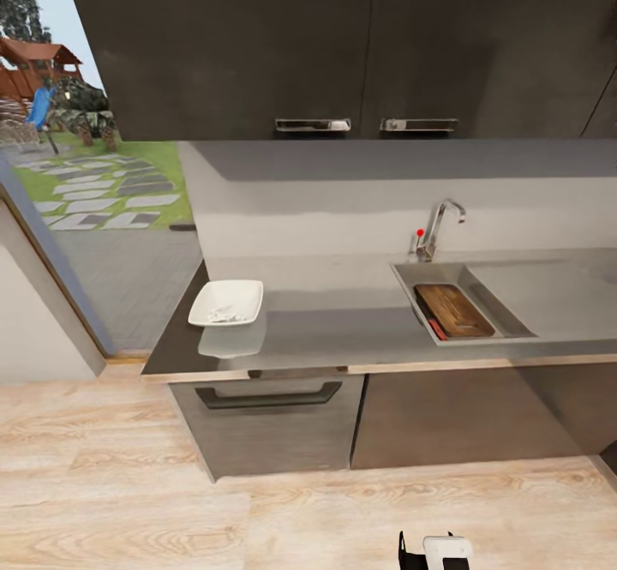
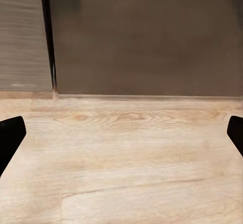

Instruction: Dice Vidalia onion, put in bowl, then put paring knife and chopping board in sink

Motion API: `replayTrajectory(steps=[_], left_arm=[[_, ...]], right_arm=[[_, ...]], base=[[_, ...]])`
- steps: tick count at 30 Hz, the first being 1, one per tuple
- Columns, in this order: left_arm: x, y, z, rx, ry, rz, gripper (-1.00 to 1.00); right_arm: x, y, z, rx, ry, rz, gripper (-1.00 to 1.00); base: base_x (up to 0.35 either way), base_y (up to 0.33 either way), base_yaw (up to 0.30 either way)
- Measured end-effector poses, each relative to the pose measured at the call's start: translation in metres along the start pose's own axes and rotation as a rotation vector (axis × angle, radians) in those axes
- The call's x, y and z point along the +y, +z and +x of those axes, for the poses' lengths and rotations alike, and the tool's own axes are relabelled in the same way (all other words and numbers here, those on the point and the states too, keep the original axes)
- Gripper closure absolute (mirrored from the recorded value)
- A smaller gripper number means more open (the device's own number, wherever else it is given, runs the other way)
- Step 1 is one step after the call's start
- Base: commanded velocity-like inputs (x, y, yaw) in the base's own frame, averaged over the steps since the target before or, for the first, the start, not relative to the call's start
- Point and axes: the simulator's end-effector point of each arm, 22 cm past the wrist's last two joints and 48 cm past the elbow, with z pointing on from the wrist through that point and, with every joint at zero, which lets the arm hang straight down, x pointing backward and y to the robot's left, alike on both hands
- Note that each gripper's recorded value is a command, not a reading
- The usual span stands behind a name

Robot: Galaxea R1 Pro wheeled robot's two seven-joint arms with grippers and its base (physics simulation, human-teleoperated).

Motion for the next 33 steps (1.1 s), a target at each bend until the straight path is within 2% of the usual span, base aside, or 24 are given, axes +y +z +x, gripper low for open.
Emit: replayTrajectory(steps=[33], left_arm=[[-0.001,-0.002,-0.020,-0.046,-0.009,0.003,-1.00]], right_arm=[[-0.003,0.000,-0.025,-0.051,0.011,0.007,-1.00]], base=[[0.000,0.000,0.000]])
